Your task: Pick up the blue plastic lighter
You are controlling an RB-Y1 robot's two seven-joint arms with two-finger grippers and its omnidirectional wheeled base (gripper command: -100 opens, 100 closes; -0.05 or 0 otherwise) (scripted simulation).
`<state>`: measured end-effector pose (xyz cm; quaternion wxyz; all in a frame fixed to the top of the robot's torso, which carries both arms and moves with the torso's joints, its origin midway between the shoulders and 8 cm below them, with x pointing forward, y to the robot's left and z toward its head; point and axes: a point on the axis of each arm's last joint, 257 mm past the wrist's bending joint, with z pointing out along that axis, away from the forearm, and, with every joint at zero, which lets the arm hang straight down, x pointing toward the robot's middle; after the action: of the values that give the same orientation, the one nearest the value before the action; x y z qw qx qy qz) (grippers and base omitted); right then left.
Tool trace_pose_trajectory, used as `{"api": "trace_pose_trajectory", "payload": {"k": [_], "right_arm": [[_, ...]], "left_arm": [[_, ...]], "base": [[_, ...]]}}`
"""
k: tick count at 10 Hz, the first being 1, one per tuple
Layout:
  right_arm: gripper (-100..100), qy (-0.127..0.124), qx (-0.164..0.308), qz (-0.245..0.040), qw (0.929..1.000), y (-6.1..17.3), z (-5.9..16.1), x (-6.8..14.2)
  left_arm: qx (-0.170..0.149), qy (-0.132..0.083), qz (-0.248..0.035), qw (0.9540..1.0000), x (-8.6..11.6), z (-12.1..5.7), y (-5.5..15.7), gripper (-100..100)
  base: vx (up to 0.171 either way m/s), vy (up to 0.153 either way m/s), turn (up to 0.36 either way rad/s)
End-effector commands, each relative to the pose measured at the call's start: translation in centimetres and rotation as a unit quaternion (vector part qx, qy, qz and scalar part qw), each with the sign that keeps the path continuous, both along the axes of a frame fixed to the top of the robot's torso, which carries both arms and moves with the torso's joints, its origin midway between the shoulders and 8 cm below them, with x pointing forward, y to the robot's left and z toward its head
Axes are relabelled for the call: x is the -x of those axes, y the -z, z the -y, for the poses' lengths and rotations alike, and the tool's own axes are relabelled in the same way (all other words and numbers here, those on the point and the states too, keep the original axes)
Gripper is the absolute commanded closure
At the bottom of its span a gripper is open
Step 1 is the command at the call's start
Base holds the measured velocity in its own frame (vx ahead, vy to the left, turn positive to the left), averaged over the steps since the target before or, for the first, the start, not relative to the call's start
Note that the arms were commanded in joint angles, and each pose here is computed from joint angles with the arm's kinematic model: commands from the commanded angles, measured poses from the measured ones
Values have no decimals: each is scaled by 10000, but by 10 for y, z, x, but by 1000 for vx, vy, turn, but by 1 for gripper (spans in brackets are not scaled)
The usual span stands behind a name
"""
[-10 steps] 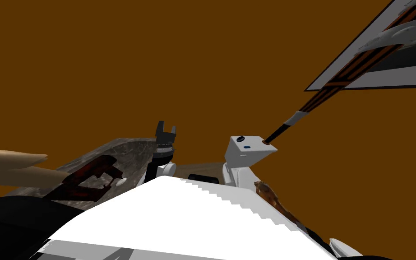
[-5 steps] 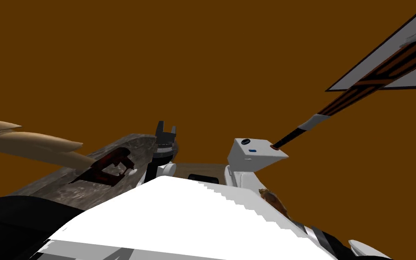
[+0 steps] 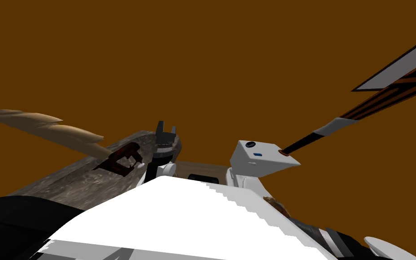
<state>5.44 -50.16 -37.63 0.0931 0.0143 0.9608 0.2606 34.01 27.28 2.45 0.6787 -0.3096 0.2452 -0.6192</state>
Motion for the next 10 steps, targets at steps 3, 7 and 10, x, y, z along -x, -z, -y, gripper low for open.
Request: {"api": "trace_pose_trajectory", "payload": {"k": [3, 7, 10], "right_arm": [[-100, -239, 600, -349, 9973, -18, 51, 0], [-100, -451, 1163, -579, 9905, -43, 95, -8], [-100, -594, 1492, -670, 9847, -61, 119, -17]], "left_arm": [[0, 0, 0, 10000, 0, 0, 0, 0], [0, 0, 0, 10000, 0, 0, 0, 0], [0, 0, 0, 10000, 0, 0, 0, 0]], "base": [[-1, -3, 199], [3, -5, 194], [6, -1, 151]]}}
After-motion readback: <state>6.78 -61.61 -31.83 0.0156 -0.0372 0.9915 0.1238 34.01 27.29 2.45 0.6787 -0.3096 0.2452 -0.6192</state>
